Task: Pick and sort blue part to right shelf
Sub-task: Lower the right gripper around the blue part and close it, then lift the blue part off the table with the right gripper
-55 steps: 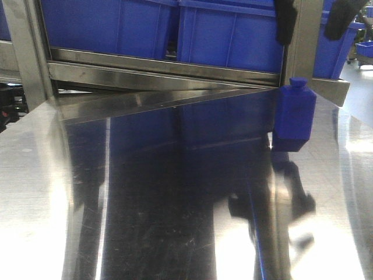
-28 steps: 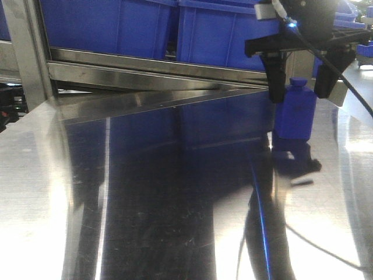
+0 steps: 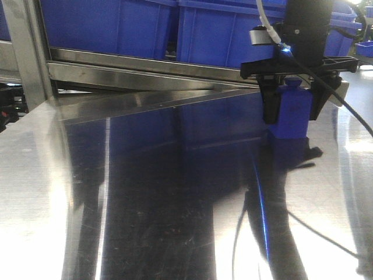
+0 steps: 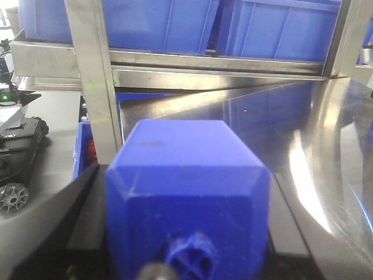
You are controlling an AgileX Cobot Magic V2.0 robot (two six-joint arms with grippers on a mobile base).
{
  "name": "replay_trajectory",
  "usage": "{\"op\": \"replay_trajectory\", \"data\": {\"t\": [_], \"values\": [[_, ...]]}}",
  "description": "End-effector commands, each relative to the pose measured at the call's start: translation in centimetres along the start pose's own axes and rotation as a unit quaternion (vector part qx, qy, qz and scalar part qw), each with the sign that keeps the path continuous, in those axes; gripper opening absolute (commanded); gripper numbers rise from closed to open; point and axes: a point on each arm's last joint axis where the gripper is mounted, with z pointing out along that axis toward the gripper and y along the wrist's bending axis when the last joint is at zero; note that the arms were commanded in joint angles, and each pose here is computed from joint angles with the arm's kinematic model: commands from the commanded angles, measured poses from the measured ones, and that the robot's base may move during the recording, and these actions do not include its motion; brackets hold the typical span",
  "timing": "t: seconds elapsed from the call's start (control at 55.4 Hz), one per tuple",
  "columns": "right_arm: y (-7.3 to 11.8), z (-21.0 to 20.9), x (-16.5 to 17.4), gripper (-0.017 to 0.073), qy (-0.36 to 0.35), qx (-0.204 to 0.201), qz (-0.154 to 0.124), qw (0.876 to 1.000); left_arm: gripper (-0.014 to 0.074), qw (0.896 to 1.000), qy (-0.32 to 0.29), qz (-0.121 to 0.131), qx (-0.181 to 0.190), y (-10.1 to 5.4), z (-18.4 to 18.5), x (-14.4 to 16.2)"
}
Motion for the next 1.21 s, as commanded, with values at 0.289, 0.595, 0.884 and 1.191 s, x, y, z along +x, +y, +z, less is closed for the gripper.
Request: {"op": "replay_trajectory", "data": {"t": [0.289,0.595,0.884,1.191], "values": [[0.3,-5.4,0.3,0.0158,-0.058,-0.011,-0.037,0.998,0.0300,0.999,-0.019,0.023,-0.039,0.7,-0.4,-1.0],[0.3,-8.3,2.9,0.0158,-0.132,-0.028,-0.053,0.989,0.0300,0.998,-0.062,0.005,-0.027,0.8,-1.6,-0.5],[-0.6,-12.0,8.8,0.0158,-0.237,-0.050,-0.091,0.966,0.0300,0.996,-0.086,-0.008,-0.009,0.4,-1.7,-0.9],[-3.2,-14.2,19.5,0.0158,-0.365,-0.079,-0.106,0.921,0.0300,0.995,-0.099,0.009,-0.014,0.5,-1.7,-1.1]]}}
